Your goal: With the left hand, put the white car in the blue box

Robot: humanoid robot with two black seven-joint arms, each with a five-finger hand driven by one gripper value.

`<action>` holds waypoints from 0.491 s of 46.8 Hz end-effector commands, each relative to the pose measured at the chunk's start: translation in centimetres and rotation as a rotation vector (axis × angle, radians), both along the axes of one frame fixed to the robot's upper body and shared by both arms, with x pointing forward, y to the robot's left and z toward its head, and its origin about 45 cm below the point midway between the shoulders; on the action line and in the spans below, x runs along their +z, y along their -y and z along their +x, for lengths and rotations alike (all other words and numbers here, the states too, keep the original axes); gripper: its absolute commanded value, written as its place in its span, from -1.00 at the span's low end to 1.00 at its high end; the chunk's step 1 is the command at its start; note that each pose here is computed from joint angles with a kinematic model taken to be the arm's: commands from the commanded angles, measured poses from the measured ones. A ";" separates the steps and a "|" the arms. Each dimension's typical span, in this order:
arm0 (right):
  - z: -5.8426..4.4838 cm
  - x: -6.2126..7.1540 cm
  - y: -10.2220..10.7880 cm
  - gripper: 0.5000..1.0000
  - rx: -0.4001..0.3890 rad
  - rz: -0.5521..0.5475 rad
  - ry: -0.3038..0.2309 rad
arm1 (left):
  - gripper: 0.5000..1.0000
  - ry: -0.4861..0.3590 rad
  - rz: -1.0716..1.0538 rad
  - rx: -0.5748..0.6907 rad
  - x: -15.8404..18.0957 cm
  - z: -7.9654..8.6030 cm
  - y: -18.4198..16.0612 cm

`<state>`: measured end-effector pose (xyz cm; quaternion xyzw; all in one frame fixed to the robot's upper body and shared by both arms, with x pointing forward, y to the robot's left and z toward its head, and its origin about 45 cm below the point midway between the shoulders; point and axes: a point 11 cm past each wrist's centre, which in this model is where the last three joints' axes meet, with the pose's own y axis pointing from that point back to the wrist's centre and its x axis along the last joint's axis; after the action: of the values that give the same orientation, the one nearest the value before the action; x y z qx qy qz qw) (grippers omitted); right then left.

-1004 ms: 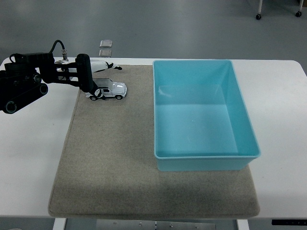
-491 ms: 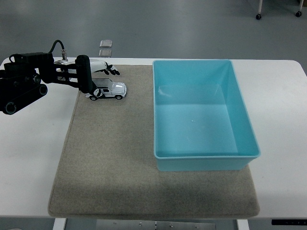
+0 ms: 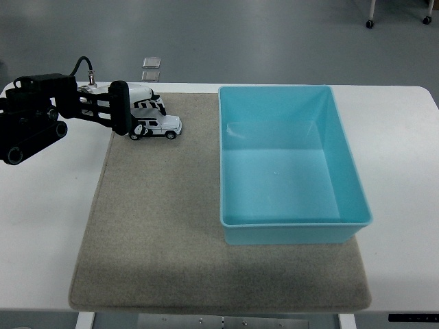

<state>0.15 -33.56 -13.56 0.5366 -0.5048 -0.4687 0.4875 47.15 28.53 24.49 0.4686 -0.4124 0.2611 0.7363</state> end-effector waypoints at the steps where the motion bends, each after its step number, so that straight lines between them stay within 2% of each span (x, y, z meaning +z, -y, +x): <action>1: 0.0 0.0 0.0 0.74 0.000 0.000 0.000 | -0.94 0.000 0.001 0.001 0.0 0.0 0.0; 23: 0.0 0.0 0.0 0.74 0.000 0.000 0.000 | -0.94 0.023 -0.022 0.000 1.2 0.5 0.4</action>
<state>0.15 -33.56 -13.56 0.5366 -0.5047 -0.4686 0.4876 47.50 28.12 25.44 0.4592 -0.4170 0.2685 0.7370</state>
